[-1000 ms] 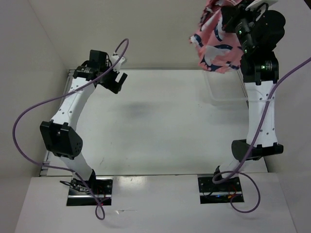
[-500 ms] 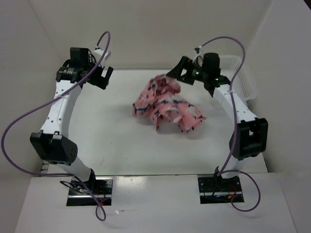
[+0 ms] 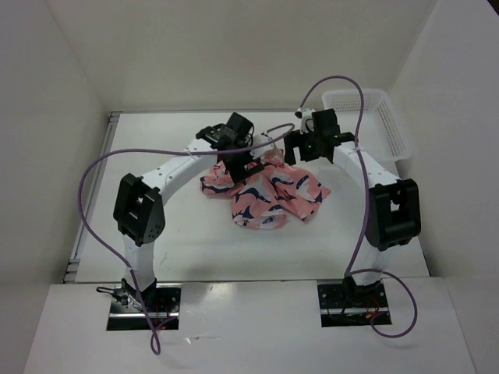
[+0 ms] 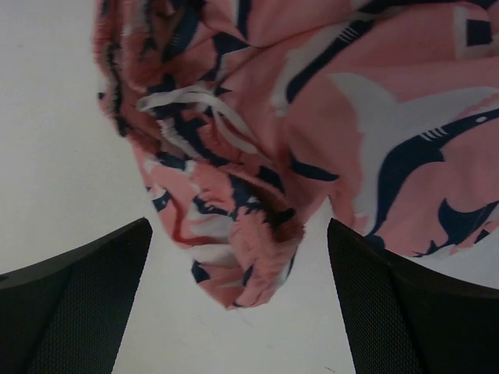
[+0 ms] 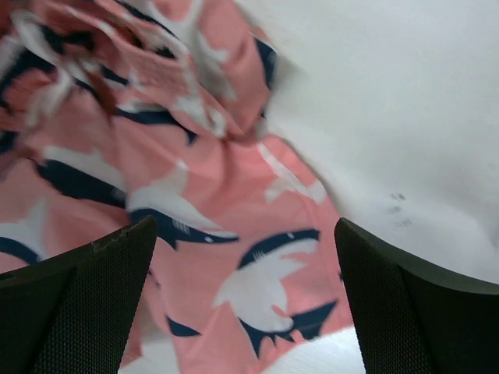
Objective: Fold and stack the shorts
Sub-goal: Move the shorts to the center of the board, then flatten the shorts out
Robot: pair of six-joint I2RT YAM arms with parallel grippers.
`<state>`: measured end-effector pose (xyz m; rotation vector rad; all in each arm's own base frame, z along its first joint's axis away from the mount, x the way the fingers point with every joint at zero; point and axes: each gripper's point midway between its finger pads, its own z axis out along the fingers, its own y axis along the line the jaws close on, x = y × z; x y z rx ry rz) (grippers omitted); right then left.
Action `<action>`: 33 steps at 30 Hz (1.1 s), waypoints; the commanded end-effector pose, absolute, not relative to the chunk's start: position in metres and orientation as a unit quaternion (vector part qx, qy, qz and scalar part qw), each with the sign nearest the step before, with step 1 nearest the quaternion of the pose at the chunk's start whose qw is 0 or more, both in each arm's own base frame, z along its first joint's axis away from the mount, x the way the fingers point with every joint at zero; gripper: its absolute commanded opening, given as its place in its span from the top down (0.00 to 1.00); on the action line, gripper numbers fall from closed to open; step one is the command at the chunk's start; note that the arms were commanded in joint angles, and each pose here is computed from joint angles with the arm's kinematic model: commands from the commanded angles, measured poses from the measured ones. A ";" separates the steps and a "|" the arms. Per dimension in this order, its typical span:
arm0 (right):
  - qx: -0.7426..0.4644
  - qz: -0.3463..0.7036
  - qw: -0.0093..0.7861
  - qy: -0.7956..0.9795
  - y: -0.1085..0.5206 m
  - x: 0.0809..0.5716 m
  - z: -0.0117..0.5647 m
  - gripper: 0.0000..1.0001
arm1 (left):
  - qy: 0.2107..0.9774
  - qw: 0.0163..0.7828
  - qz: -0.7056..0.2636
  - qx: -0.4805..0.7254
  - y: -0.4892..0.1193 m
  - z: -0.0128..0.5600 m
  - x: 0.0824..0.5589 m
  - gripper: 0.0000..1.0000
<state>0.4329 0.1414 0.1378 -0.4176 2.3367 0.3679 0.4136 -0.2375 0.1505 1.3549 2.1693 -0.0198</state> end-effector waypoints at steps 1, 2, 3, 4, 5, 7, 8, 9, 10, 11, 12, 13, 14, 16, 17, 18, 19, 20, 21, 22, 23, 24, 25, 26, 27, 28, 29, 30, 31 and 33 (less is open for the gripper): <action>-0.172 0.056 0.371 0.911 0.107 0.426 0.137 0.00 | 0.815 0.308 0.031 0.489 -0.214 0.157 0.429 0.00; -0.165 0.036 0.365 0.916 0.097 0.418 0.131 0.00 | 0.826 0.293 -0.004 0.481 -0.217 0.152 0.419 0.00; -0.162 0.028 0.362 0.918 0.094 0.414 0.128 0.00 | 0.828 0.293 -0.020 0.477 -0.221 0.151 0.416 0.00; -0.162 0.028 0.357 0.920 0.093 0.409 0.124 0.00 | 0.833 0.293 -0.025 0.469 -0.219 0.151 0.417 0.00; -0.158 0.037 0.351 0.922 0.094 0.403 0.120 0.00 | 0.845 0.271 -0.014 0.460 -0.210 0.135 0.410 0.00; -0.158 0.046 0.323 0.932 0.098 0.386 0.099 0.00 | 0.855 0.269 0.019 0.444 -0.205 0.117 0.415 0.00; -0.151 0.037 0.318 0.935 0.094 0.386 0.091 0.00 | 0.870 0.264 0.049 0.414 -0.190 0.109 0.420 0.00; -0.148 0.029 0.315 0.937 0.091 0.386 0.085 0.00 | 0.880 0.264 0.058 0.391 -0.178 0.107 0.427 0.00; -0.141 0.006 0.315 0.939 0.084 0.389 0.082 0.00 | 0.884 0.269 0.057 0.379 -0.175 0.107 0.430 0.00; -0.138 -0.001 0.320 0.937 0.081 0.392 0.083 0.00 | 0.882 0.275 0.052 0.379 -0.178 0.111 0.433 0.00; -0.144 -0.004 0.312 0.939 0.081 0.392 0.076 0.00 | 0.881 0.279 0.045 0.380 -0.181 0.112 0.434 0.00; -0.151 0.000 0.306 0.940 0.082 0.391 0.071 0.00 | 0.883 0.268 0.038 0.384 -0.183 0.103 0.430 0.00; -0.152 -0.001 0.290 0.945 0.082 0.390 0.059 0.00 | 0.882 0.256 0.019 0.395 -0.188 0.092 0.425 0.00; -0.154 -0.003 0.273 0.950 0.081 0.387 0.043 0.00 | 0.886 0.247 0.018 0.391 -0.187 0.084 0.422 0.00; -0.154 -0.004 0.262 0.953 0.081 0.387 0.031 0.00 | 0.892 0.232 0.017 0.388 -0.187 0.068 0.420 0.00; -0.160 -0.006 0.255 0.954 0.081 0.386 0.026 0.00 | 0.894 0.233 0.023 0.382 -0.183 0.064 0.425 0.00; -0.160 -0.006 0.253 0.954 0.081 0.388 0.024 0.03 | 0.897 0.231 0.022 0.377 -0.184 0.060 0.427 0.00; -0.173 -0.013 0.230 0.958 0.082 0.382 0.009 0.10 | 0.901 0.219 0.024 0.374 -0.179 0.050 0.427 0.05; -0.177 -0.015 0.227 0.957 0.082 0.384 0.006 0.13 | 0.903 0.225 0.024 0.365 -0.177 0.050 0.434 0.18; -0.183 -0.017 0.211 0.960 0.081 0.380 0.001 0.27 | 0.905 0.225 0.025 0.360 -0.174 0.048 0.437 0.25; -0.184 -0.010 0.208 0.961 0.083 0.382 -0.002 0.35 | 0.906 0.218 0.018 0.362 -0.175 0.043 0.436 0.35; -0.190 -0.009 0.208 0.959 0.089 0.384 -0.003 0.44 | 0.906 0.218 0.018 0.362 -0.175 0.043 0.436 0.46; -0.190 -0.007 0.208 0.960 0.093 0.383 -0.003 0.54 | 0.911 0.214 0.018 0.353 -0.171 0.042 0.435 0.69; -0.190 -0.007 0.208 0.960 0.093 0.383 -0.003 0.74 | 0.909 0.220 0.014 0.353 -0.173 0.048 0.435 0.76; -0.195 -0.008 0.202 0.960 0.092 0.383 -0.004 0.84 | 0.909 0.219 0.008 0.354 -0.174 0.051 0.433 0.81; -0.195 -0.009 0.198 0.960 0.092 0.382 -0.001 0.93 | 0.908 0.225 0.007 0.354 -0.173 0.061 0.431 0.89; -0.202 -0.010 0.203 0.958 0.093 0.388 0.005 1.00 | 0.906 0.233 0.001 0.354 -0.176 0.068 0.431 0.94; -0.219 -0.013 0.206 0.954 0.093 0.391 0.008 1.00 | 0.905 0.234 -0.007 0.356 -0.177 0.074 0.428 0.99; -0.223 -0.018 0.223 0.949 0.093 0.399 0.021 1.00 | 0.903 0.238 -0.016 0.357 -0.178 0.086 0.423 1.00; -0.219 -0.021 0.295 0.930 0.100 0.434 0.076 1.00 | 0.900 0.247 -0.062 0.353 -0.180 0.107 0.420 1.00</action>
